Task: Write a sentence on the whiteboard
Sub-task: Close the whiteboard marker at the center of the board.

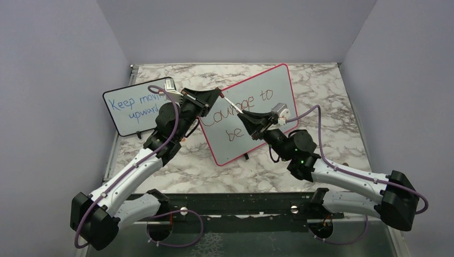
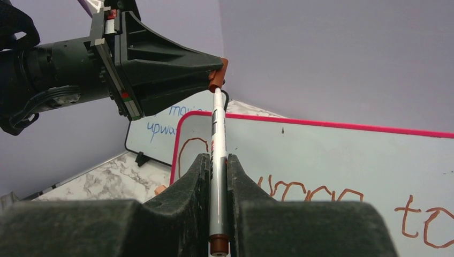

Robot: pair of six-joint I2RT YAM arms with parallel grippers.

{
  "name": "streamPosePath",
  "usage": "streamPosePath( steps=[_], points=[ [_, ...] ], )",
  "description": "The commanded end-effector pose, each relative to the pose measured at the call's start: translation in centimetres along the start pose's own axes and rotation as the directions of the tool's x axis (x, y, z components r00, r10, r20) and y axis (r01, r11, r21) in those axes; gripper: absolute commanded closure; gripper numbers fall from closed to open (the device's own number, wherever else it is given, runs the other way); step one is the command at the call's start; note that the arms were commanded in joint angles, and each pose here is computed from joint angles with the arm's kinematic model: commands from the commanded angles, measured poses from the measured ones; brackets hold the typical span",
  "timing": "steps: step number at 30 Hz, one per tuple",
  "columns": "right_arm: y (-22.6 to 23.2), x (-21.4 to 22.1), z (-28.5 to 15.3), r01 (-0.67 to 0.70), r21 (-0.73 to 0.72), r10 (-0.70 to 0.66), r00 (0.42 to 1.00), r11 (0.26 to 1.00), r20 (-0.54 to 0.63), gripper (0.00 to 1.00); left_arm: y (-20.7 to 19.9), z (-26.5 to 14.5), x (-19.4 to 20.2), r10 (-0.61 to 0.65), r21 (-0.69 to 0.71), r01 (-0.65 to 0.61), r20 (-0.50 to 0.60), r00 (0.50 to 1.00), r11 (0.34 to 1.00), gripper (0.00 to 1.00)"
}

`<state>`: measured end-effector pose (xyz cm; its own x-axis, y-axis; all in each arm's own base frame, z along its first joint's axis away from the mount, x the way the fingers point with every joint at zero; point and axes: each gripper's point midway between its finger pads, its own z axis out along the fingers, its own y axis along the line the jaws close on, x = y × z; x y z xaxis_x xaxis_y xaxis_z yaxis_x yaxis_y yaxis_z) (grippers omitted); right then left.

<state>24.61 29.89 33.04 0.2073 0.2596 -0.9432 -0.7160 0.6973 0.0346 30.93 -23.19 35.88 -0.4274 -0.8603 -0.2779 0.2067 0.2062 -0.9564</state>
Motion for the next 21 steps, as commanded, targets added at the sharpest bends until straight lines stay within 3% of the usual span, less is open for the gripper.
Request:
streamPosePath(
  steps=[1,21],
  points=[
    [-0.3,-1.8,0.2,-0.026,0.029,0.024,0.998,0.999,0.062,0.99,-1.6,-0.1,0.3,-0.018,0.058,0.019,-0.019,1.000,0.998,1.00],
    [0.1,-3.1,1.5,-0.124,0.024,0.118,0.980,0.992,0.162,0.99,-2.7,-0.1,3.4,0.010,0.109,-0.004,-0.055,0.998,0.994,1.00]
  ],
)
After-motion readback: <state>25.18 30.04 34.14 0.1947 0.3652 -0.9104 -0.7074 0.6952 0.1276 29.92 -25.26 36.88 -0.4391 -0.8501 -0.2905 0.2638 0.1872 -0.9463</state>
